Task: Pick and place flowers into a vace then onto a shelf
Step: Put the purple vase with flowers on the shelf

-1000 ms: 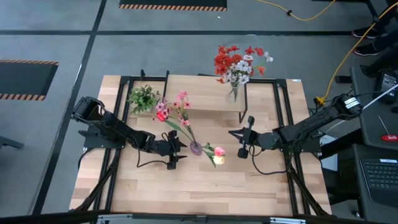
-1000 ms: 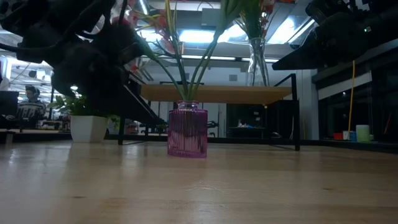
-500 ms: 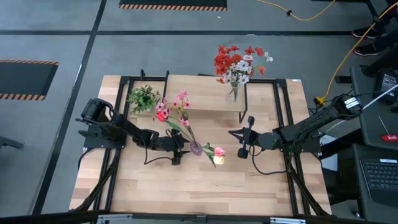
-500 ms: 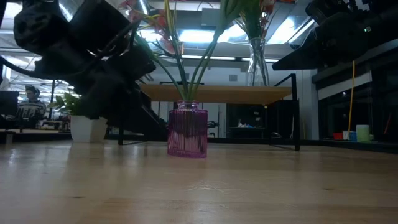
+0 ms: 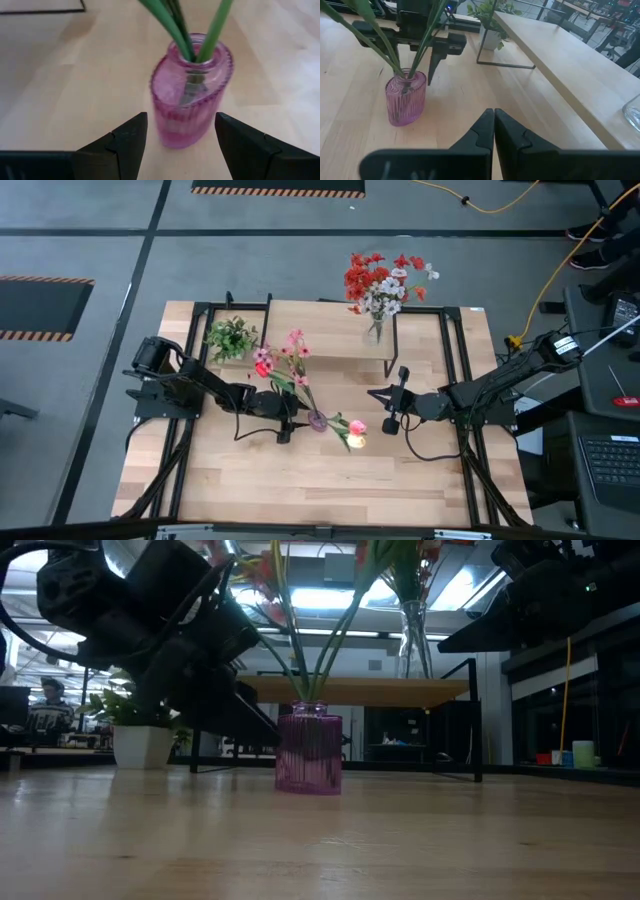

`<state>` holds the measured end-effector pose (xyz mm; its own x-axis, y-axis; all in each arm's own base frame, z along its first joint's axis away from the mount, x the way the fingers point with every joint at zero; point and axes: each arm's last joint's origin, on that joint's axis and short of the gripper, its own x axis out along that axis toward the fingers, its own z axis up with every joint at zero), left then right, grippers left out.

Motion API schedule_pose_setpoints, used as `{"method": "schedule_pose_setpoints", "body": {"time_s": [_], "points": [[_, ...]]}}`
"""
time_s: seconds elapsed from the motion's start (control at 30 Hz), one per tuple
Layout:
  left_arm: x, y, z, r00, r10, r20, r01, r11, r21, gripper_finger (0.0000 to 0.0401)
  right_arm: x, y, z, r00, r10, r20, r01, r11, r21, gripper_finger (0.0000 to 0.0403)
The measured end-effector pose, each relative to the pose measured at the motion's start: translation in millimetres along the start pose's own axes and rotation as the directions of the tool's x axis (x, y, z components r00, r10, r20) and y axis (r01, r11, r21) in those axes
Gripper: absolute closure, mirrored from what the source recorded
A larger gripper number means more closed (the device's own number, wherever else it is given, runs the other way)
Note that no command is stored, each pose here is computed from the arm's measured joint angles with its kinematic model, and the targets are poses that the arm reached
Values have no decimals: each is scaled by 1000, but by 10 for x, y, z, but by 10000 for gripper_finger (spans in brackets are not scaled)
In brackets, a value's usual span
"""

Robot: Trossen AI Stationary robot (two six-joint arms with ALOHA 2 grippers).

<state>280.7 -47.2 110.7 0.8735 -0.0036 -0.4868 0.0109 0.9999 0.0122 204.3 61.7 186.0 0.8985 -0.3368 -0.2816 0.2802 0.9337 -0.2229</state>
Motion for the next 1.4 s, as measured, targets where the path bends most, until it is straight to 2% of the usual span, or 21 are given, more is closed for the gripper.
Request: {"method": "schedule_pose_setpoints", "body": {"time_s": [0.27, 0.4, 0.53, 0.77, 0.87, 1.1, 1.4], "points": [[-13, -88, 71, 989, -132, 71, 133, 991, -13, 175, 0, 0, 0, 1000, 0, 0, 0, 1000, 0, 386], [-23, -137, 89, 983, -157, 92, 158, 987, -5, 175, 0, 0, 1, 1000, 0, 0, 0, 1000, 0, 386], [-28, -161, 85, 987, -132, 93, 133, 991, -4, 175, 0, -1, 1, 1000, -1, 1, 1, 1000, 1, 386], [-26, -125, 87, 995, -4, 102, 6, 1000, -17, 175, 0, -1, 1, 1000, 0, 1, 0, 1000, 1, 386], [-26, -109, 88, 993, 48, 105, -42, 998, -56, 175, 0, 0, 1, 1000, 0, 1, 0, 1000, 1, 386], [-26, -135, 82, 995, -37, 95, 42, 998, -48, 173, 0, 0, 2, 1000, 0, 1, 0, 1000, 1, 386], [-15, -74, 83, 996, -22, 90, 24, 1000, -19, 173, 0, 0, 2, 1000, 0, 1, 0, 1000, 1, 386]]}}
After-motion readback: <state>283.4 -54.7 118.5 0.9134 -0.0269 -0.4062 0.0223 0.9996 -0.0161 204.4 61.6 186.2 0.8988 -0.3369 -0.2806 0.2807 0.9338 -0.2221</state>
